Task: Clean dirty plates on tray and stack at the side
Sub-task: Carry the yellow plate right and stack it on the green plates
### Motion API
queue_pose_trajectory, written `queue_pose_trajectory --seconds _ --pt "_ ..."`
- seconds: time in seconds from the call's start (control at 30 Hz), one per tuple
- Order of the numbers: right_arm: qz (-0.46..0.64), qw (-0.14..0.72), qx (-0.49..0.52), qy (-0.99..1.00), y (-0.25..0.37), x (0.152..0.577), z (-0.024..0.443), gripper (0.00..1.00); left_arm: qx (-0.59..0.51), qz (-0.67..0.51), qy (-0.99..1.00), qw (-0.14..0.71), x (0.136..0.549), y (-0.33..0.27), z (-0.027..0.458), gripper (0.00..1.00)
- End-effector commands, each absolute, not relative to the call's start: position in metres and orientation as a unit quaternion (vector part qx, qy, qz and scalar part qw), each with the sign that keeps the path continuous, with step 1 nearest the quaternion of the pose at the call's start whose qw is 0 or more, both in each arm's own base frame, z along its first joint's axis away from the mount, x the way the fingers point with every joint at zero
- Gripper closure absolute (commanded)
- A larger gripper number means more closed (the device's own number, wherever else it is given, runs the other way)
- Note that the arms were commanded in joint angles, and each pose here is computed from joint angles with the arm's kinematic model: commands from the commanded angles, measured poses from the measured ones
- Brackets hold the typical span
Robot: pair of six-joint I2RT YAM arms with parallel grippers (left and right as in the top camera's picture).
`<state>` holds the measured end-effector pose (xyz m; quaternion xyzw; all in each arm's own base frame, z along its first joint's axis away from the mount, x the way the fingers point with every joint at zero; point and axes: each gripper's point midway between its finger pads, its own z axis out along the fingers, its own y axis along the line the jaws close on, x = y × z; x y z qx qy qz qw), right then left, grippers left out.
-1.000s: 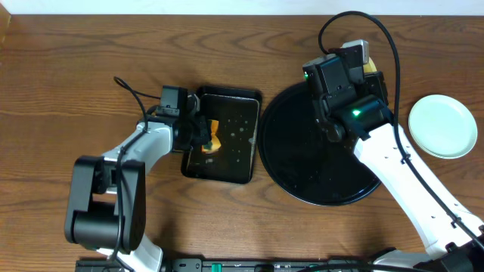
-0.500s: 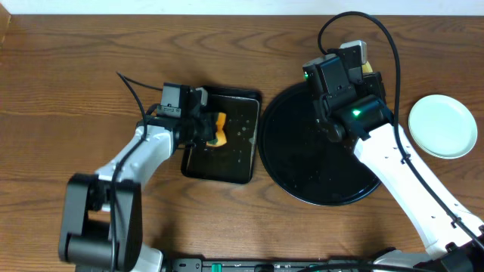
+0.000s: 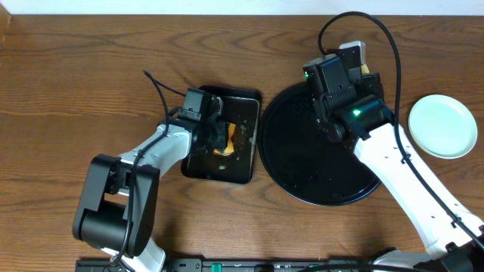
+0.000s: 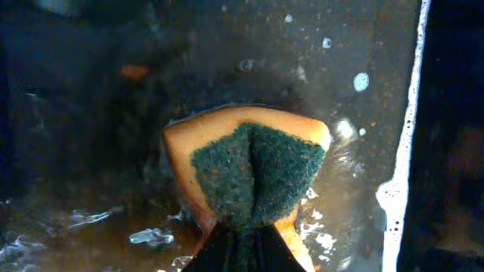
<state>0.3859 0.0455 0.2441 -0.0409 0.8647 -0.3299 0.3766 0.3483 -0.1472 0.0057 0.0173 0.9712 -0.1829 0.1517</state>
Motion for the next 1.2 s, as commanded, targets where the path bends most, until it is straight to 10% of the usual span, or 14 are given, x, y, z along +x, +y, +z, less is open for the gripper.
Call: queue_pose_trajectory --seconds 0.0,0.3,0.6,1.17 --pt "-0.301 0.387 -0.019 0.871 0.044 0.386 0.247 0.99 0.023 -0.166 0.973 0.155 0.349 -0.143 0.008 0.92" --pt "-0.224 0.375 0.036 0.899 0.034 0.387 0.232 0.99 0.027 -0.169 0.963 0.209 0.359 -0.142 0.052 0.88" --pt "-0.179 0.319 0.117 0.923 0.001 0.373 0.209 0.99 0.011 -0.095 0.972 0.216 0.360 -0.118 0.046 0.51" --pt "-0.038 0.259 0.248 0.933 -0.066 0.365 0.186 0.99 -0.008 -0.047 0.959 0.278 0.351 -0.093 0.105 0.36"
